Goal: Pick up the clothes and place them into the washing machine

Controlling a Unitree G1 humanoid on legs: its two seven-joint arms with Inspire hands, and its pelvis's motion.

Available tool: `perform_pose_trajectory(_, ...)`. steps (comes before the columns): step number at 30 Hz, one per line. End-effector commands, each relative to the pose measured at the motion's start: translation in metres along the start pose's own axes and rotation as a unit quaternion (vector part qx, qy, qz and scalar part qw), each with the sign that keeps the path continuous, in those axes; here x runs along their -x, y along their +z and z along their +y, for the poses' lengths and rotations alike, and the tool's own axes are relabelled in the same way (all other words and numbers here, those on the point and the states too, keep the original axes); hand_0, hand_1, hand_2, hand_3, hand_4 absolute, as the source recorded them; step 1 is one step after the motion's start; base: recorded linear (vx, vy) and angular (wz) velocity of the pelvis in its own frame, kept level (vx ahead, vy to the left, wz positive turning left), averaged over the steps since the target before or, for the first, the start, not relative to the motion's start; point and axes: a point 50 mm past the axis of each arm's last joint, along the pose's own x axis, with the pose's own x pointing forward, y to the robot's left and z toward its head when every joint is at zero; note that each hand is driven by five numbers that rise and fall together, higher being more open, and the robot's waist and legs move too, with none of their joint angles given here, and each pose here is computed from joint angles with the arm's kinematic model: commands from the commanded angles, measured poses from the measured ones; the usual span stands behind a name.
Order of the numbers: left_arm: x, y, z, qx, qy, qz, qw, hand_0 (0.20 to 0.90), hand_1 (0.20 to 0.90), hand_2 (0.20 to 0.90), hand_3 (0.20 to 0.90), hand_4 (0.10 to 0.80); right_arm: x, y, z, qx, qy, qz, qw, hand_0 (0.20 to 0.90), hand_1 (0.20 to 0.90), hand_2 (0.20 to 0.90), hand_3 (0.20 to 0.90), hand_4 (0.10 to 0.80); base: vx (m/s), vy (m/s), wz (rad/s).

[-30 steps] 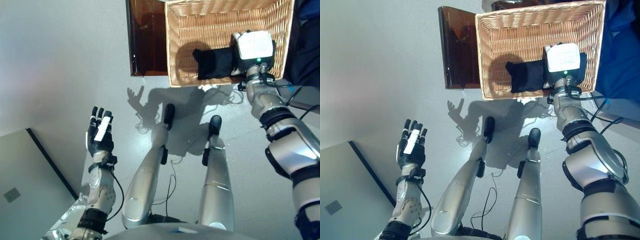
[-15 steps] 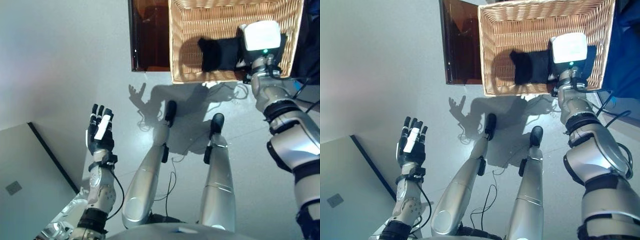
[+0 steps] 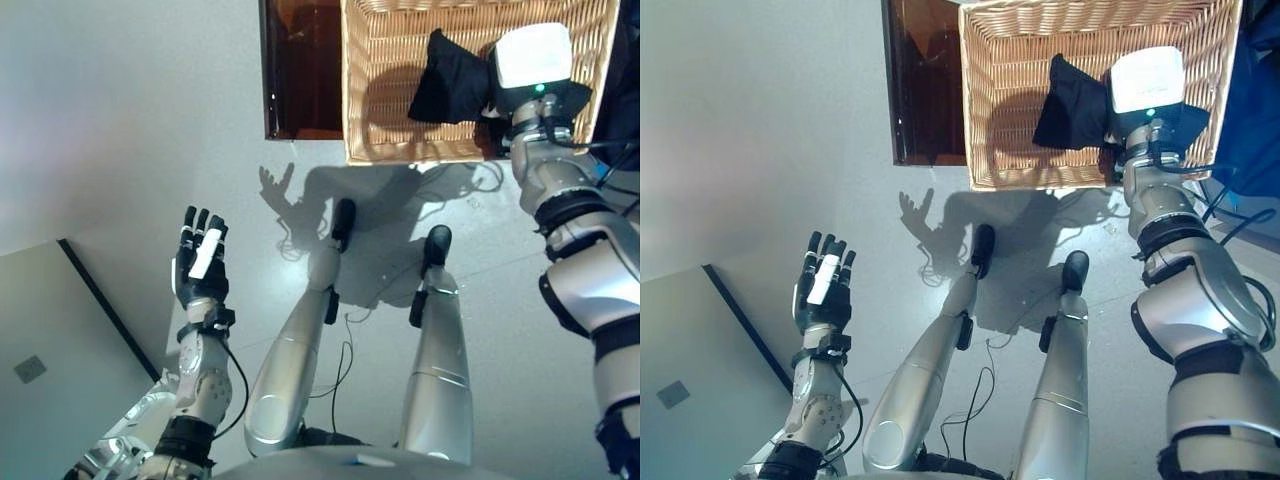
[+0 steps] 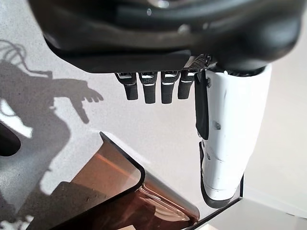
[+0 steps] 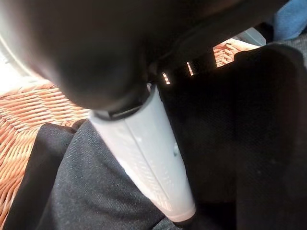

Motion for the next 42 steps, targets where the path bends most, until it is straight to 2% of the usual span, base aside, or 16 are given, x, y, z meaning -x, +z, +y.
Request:
perform_pose_trajectory(1, -0.006, 0.038, -0.001, -0.015, -0.027, -0.088, 0.996, 0.9, 0.9, 0.9, 0.9, 0.8, -0.005, -0.04, -0.017, 0.071, -0.028, 0.038, 0.996, 0.2, 0.2, 0.2, 0.2, 0.3, 0.0, 0.0, 0.0)
perform_pose_trajectory(7, -0.006, 0.037, -0.001, -0.019, -0.025, -0.087, 0.996, 0.9, 0.9, 0.9, 0.9, 0.8, -0.008, -0.037, -0.028, 0.011, -0.071, 0.049, 0.996, 0.2, 0.2, 0.2, 0.2, 0.3, 0.0, 0.0, 0.0)
perform_pose_trajectory(15, -0.006, 0.024, 0.009, -0.023, 0.007, -0.062, 0.998, 0.9, 0.9, 0.9, 0.9, 0.8, -0.007, -0.015, -0.052, -0.252, -0.163, 0.063, 0.952, 0.2, 0.2, 0.2, 0.2, 0.3, 0.015, -0.007, -0.03)
perform_pose_trajectory(17, -0.003, 0.018, 0.016, -0.028, 0.02, -0.047, 0.998, 0.9, 0.9, 0.9, 0.9, 0.8, -0.002, -0.007, -0.056, -0.386, -0.186, 0.077, 0.9, 0.2, 0.2, 0.2, 0.2, 0.3, 0.015, -0.004, -0.01)
perform_pose_trajectory(18, -0.003, 0.019, 0.016, -0.028, 0.02, -0.047, 0.998, 0.9, 0.9, 0.9, 0.9, 0.8, -0.002, -0.008, -0.056, -0.386, -0.186, 0.077, 0.9, 0.2, 0.2, 0.2, 0.2, 0.3, 0.046, -0.01, -0.07)
perform_pose_trajectory(19, -0.001, 0.014, 0.02, -0.031, 0.03, -0.033, 0.999, 0.9, 0.9, 0.9, 0.9, 0.8, 0.005, -0.003, -0.05, -0.478, -0.184, 0.094, 0.854, 0.2, 0.2, 0.2, 0.2, 0.3, 0.015, -0.01, -0.06)
perform_pose_trajectory(20, -0.001, 0.014, 0.02, -0.031, 0.03, -0.033, 0.999, 0.9, 0.9, 0.9, 0.9, 0.8, 0.005, -0.003, -0.05, -0.478, -0.184, 0.094, 0.853, 0.2, 0.2, 0.2, 0.2, 0.3, 0.068, -0.022, -0.03)
perform_pose_trajectory(21, 0.002, 0.009, 0.027, -0.038, 0.041, -0.018, 0.998, 0.9, 0.9, 0.9, 0.9, 0.8, 0.013, 0.001, -0.042, -0.564, -0.182, 0.109, 0.798, 0.2, 0.2, 0.2, 0.2, 0.3, 0.0, 0.0, 0.0)
perform_pose_trajectory(22, 0.002, 0.009, 0.027, -0.038, 0.041, -0.018, 0.998, 0.9, 0.9, 0.9, 0.9, 0.8, 0.013, 0.001, -0.042, -0.564, -0.182, 0.11, 0.798, 0.2, 0.2, 0.2, 0.2, 0.3, 0.074, -0.018, -0.03)
perform_pose_trajectory(23, 0.006, 0.004, 0.034, -0.045, 0.055, 0.0, 0.997, 0.9, 0.9, 0.9, 0.9, 0.8, 0.023, 0.003, -0.033, -0.623, -0.177, 0.119, 0.753, 0.2, 0.2, 0.2, 0.2, 0.3, 0.024, -0.006, -0.08)
perform_pose_trajectory(26, 0.009, 0.003, 0.04, -0.052, 0.065, 0.008, 0.996, 0.9, 0.9, 0.9, 0.9, 0.8, 0.034, 0.007, -0.026, -0.664, -0.17, 0.116, 0.719, 0.2, 0.2, 0.2, 0.2, 0.3, 0.044, -0.006, -0.09)
perform_pose_trajectory(27, 0.012, 0.001, 0.044, -0.055, 0.074, 0.018, 0.996, 0.9, 0.9, 0.9, 0.9, 0.8, 0.041, 0.01, -0.019, -0.703, -0.162, 0.12, 0.682, 0.2, 0.2, 0.2, 0.2, 0.3, 0.025, -0.002, -0.08)
perform_pose_trajectory(28, 0.012, 0.0, 0.044, -0.056, 0.074, 0.019, 0.996, 0.9, 0.9, 0.9, 0.9, 0.8, 0.042, 0.009, -0.019, -0.703, -0.161, 0.121, 0.682, 0.2, 0.2, 0.2, 0.2, 0.3, 0.048, 0.003, -0.08)
perform_pose_trajectory(29, 0.015, -0.002, 0.048, -0.057, 0.079, 0.026, 0.995, 0.9, 0.9, 0.9, 0.9, 0.8, 0.047, 0.008, -0.017, -0.744, -0.169, 0.127, 0.634, 0.2, 0.2, 0.2, 0.2, 0.3, 0.014, 0.004, -0.03)
perform_pose_trajectory(33, 0.021, -0.008, 0.05, -0.049, 0.081, 0.042, 0.995, 0.9, 0.9, 0.9, 0.9, 0.8, 0.057, 0.003, -0.015, -0.789, -0.182, 0.129, 0.572, 0.2, 0.2, 0.2, 0.2, 0.3, 0.008, 0.005, -0.03)
perform_pose_trajectory(42, 0.029, -0.017, 0.048, -0.039, 0.075, 0.064, 0.994, 0.9, 0.9, 0.9, 0.9, 0.8, 0.073, -0.02, -0.002, -0.843, -0.222, 0.168, 0.461, 0.2, 0.2, 0.2, 0.2, 0.3, 0.0, 0.007, -0.04)
